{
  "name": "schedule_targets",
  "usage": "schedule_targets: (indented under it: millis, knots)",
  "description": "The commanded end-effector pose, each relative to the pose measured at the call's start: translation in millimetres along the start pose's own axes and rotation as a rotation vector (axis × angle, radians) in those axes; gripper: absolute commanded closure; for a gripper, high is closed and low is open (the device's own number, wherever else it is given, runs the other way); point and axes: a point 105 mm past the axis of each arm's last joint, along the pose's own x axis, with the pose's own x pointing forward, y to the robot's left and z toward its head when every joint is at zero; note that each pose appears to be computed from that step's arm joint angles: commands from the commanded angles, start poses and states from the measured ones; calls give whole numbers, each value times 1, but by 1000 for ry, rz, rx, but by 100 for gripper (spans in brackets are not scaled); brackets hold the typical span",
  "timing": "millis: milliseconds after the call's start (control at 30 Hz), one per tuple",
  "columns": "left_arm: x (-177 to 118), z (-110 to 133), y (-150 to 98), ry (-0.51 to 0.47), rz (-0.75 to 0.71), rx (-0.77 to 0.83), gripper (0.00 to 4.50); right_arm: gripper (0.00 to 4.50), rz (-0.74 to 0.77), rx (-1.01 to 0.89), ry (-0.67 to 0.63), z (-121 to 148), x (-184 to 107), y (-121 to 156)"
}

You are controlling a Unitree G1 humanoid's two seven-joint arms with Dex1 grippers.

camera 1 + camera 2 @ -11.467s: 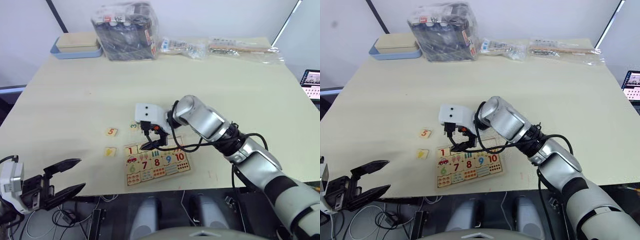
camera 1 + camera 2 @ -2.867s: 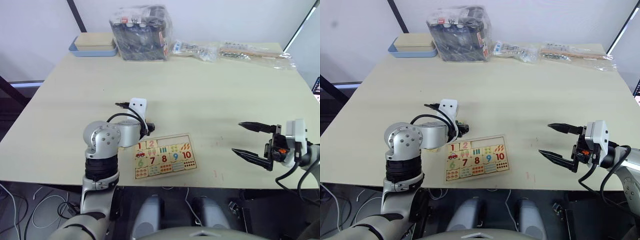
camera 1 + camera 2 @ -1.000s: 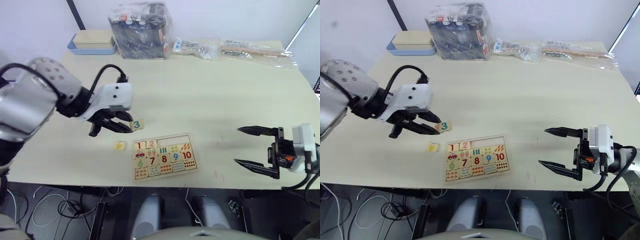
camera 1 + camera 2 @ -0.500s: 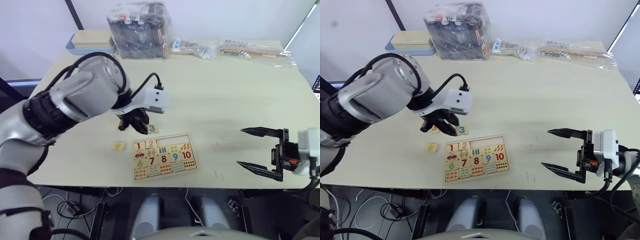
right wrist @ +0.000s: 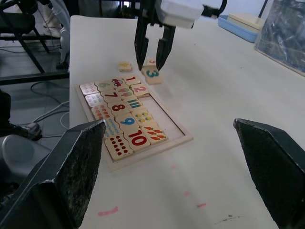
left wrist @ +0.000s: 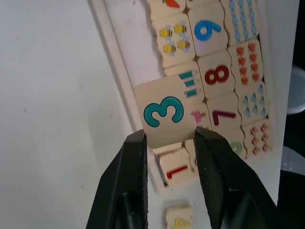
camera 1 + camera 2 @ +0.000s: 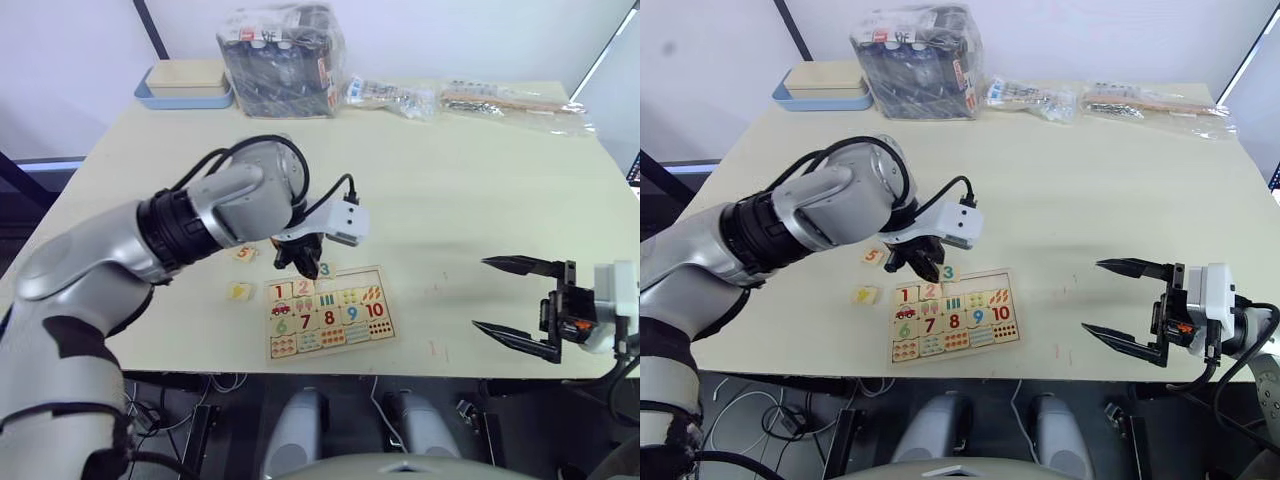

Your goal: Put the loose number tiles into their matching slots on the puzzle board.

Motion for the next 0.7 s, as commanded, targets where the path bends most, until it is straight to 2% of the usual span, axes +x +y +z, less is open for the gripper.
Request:
schedule_targets:
  millis: [33, 400, 700]
  knots:
    - [3, 3, 1, 10, 6, -14, 357, 0, -1, -12, -19, 8, -5, -2]
    - [18, 1, 9, 37, 38, -31, 357, 0, -4, 11, -23, 5, -4, -2]
    - [24, -2, 7, 42, 32, -9, 357, 0, -8, 23, -22, 3, -4, -2]
